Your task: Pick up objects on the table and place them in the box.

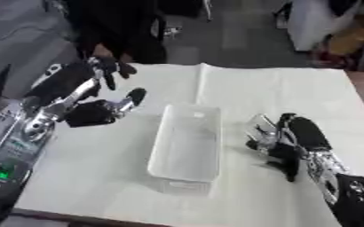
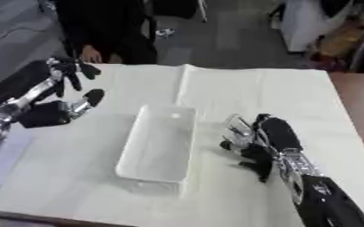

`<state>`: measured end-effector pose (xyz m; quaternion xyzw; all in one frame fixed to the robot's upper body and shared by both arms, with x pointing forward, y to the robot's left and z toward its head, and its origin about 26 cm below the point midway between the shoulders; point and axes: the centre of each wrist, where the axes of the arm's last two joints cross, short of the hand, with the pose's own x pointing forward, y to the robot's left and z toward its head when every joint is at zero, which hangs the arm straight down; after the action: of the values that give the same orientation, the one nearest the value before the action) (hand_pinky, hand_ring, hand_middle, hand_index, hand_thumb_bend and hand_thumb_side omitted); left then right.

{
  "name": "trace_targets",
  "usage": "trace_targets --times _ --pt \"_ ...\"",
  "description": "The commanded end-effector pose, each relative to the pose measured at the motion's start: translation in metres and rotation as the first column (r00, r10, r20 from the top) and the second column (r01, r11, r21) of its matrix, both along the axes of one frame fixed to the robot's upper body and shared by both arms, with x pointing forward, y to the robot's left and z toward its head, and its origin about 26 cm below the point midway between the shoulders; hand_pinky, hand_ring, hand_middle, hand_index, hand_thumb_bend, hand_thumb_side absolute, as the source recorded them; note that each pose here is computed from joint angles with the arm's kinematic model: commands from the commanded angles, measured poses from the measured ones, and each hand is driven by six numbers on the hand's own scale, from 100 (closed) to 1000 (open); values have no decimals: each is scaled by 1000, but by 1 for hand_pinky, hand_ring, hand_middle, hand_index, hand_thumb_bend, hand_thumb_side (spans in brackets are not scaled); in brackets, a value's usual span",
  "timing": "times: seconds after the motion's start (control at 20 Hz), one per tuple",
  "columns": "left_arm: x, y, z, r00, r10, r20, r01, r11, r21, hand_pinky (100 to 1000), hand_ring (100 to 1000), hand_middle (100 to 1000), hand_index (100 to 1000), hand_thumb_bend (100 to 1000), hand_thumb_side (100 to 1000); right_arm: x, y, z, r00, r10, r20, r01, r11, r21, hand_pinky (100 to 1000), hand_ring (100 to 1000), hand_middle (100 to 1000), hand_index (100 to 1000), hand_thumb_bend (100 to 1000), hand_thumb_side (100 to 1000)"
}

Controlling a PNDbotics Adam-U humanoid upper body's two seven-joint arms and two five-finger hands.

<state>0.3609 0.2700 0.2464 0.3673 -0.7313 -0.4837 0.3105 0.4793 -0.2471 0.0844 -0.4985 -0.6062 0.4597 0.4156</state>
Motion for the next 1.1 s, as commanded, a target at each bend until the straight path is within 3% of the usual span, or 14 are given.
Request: trace_targets --times 0.05,0.15,0.2,0.3,0.4,0.65,0.9,1.05,1.1 --pt "-2 0 11 1000 -10 28 10 1000 6 327 554 667 827 223 1000 2 -8 6 998 -23 54 21 1000 22 100 190 309 351 769 880" --pt "-2 0 11 1000 -9 28 9 1000 5 327 554 667 827 223 1000 2 -10 6 996 -14 84 10 999 51 100 100 238 290 760 795" --pt "-2 0 11 1000 -9 29 9 1000 4 327 554 667 827 223 1000 2 -10 5 996 -11 92 5 998 64 100 100 200 244 744 765" --pt "-2 0 11 999 -12 30 12 1000 3 327 554 667 827 223 1000 1 -11 4 994 4 111 -14 996 91 100 100 100 281 708 721" --pt "-2 0 11 999 -13 29 13 1000 2 327 554 667 827 222 1000 1 -12 2 992 18 125 -35 991 133 100 100 100 303 657 737" --pt "-2 1 11 1000 -10 27 10 1000 0 326 551 663 827 222 1000 0 -14 5 979 60 195 -109 962 252 100 100 100 305 720 706" --pt "-2 2 8 1000 -5 20 5 1000 1 326 551 663 827 222 1000 1 -13 32 936 109 335 -226 915 333 100 100 100 283 777 645" --pt "-2 3 7 1000 -4 17 4 1000 1 326 551 663 827 222 1000 1 -12 51 921 117 371 -257 899 355 100 100 100 271 806 616" --pt "-2 3 7 1000 -4 16 4 1000 1 327 552 664 827 222 1000 1 -11 55 920 120 374 -261 897 355 100 100 100 228 843 590"
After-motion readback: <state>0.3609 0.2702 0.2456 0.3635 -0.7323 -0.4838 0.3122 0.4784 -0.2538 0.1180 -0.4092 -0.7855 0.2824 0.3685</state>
